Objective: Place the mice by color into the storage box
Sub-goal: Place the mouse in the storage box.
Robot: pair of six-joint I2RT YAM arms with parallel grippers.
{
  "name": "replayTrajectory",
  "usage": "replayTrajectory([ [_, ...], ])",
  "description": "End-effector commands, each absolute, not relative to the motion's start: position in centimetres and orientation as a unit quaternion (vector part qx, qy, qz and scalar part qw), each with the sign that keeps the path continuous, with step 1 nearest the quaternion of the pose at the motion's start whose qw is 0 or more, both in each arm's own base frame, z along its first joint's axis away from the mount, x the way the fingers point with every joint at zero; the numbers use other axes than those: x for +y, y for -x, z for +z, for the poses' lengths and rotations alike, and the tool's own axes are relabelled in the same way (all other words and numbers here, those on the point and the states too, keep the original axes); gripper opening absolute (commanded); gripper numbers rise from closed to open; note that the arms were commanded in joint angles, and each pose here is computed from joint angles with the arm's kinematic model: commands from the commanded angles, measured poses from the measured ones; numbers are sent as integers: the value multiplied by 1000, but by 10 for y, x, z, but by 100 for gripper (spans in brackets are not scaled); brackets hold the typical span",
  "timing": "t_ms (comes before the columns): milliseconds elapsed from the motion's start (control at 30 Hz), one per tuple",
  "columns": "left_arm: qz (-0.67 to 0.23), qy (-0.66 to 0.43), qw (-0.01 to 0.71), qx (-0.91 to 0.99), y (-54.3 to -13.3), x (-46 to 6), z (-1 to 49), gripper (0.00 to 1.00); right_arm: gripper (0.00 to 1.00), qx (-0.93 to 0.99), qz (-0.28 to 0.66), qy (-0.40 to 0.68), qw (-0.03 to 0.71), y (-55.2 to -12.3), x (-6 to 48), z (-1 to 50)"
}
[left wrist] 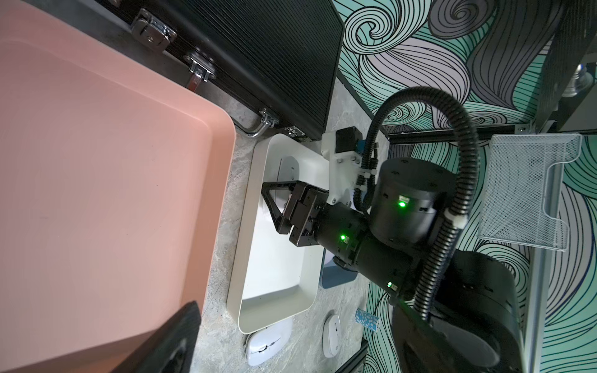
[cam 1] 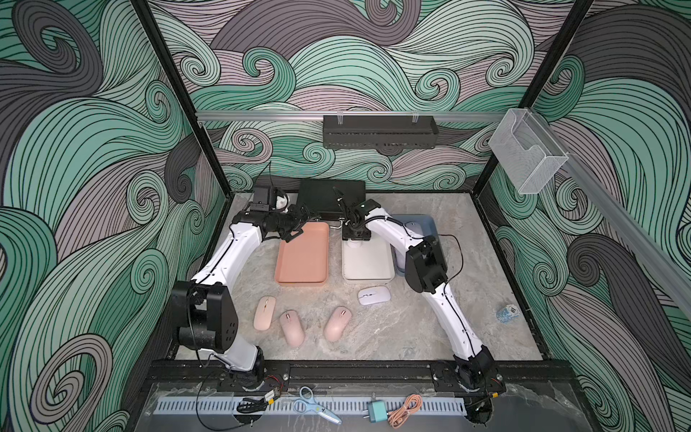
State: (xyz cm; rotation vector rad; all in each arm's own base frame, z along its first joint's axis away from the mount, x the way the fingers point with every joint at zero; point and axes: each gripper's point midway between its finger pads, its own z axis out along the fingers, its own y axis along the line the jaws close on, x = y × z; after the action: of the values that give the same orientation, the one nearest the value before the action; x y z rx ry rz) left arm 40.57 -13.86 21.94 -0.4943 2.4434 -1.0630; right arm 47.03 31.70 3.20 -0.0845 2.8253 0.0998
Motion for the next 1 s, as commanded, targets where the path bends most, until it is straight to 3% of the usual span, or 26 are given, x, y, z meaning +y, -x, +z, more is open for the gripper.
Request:
replayTrajectory([
  [0, -392, 173, 216, 877, -404, -140, 224, 91, 54, 992, 13, 17, 127, -460, 307, 17],
  [400, -390, 176, 213, 878, -405, -140, 220, 91, 64, 993, 29, 24, 112, -454, 314, 16],
  [967, -398, 176, 213, 875, -404, -141, 223, 91, 71, 984, 75, 26, 162, -459, 318, 93],
])
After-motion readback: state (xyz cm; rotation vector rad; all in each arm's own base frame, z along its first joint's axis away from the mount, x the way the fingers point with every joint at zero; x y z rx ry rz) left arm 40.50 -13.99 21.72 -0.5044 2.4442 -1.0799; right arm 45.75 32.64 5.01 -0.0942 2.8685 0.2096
